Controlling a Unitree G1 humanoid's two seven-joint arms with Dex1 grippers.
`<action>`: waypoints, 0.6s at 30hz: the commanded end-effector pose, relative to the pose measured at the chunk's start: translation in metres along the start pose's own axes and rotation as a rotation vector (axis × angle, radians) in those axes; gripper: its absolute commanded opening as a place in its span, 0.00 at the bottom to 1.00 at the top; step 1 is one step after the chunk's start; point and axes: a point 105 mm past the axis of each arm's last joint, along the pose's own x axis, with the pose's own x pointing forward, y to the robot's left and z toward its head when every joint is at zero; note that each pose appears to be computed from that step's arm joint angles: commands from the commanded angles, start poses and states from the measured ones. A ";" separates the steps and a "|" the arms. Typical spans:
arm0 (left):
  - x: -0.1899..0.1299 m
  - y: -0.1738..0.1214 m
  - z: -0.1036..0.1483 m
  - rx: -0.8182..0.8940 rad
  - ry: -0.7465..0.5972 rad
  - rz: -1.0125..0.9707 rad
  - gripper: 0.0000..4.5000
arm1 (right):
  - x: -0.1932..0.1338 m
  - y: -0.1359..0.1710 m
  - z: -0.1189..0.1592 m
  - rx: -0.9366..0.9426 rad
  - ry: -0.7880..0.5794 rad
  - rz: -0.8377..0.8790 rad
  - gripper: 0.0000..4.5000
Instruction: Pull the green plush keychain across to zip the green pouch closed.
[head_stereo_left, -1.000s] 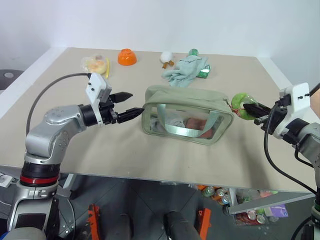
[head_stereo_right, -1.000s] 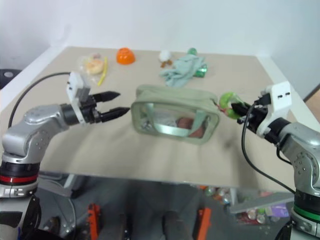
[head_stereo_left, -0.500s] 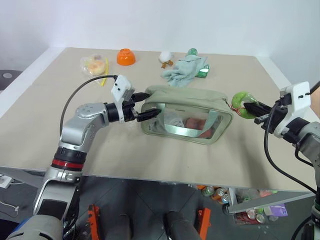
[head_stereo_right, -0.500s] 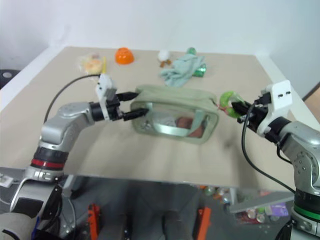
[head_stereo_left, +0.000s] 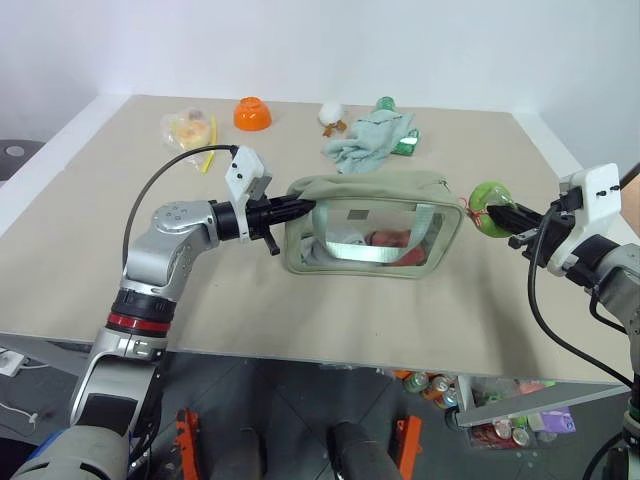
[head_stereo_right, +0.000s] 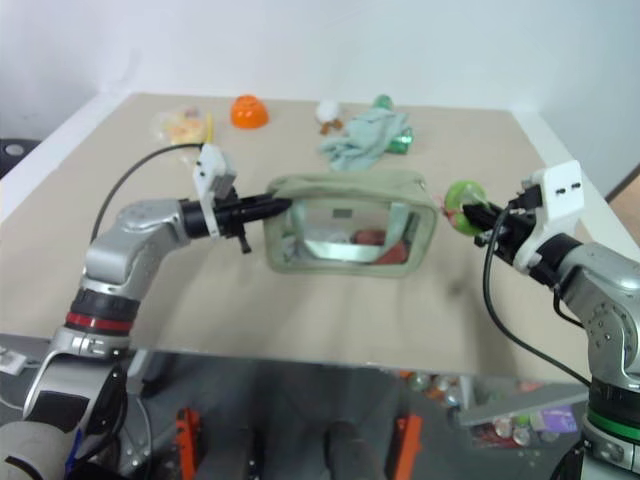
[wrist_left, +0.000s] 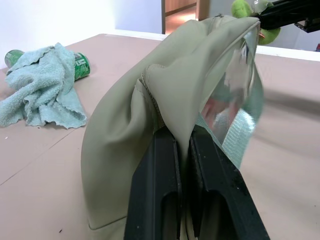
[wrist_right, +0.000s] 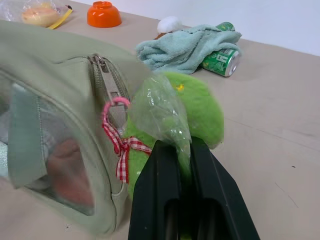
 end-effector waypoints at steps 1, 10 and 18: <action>-0.010 0.005 0.013 0.029 -0.030 0.044 0.00 | -0.006 -0.005 0.016 -0.057 -0.039 -0.022 0.00; -0.030 0.005 0.003 0.053 0.015 0.083 0.00 | -0.022 -0.028 -0.018 -0.082 0.111 -0.209 0.00; -0.034 0.005 0.001 0.052 0.026 0.088 0.00 | -0.019 -0.014 -0.044 -0.142 0.173 -0.248 0.00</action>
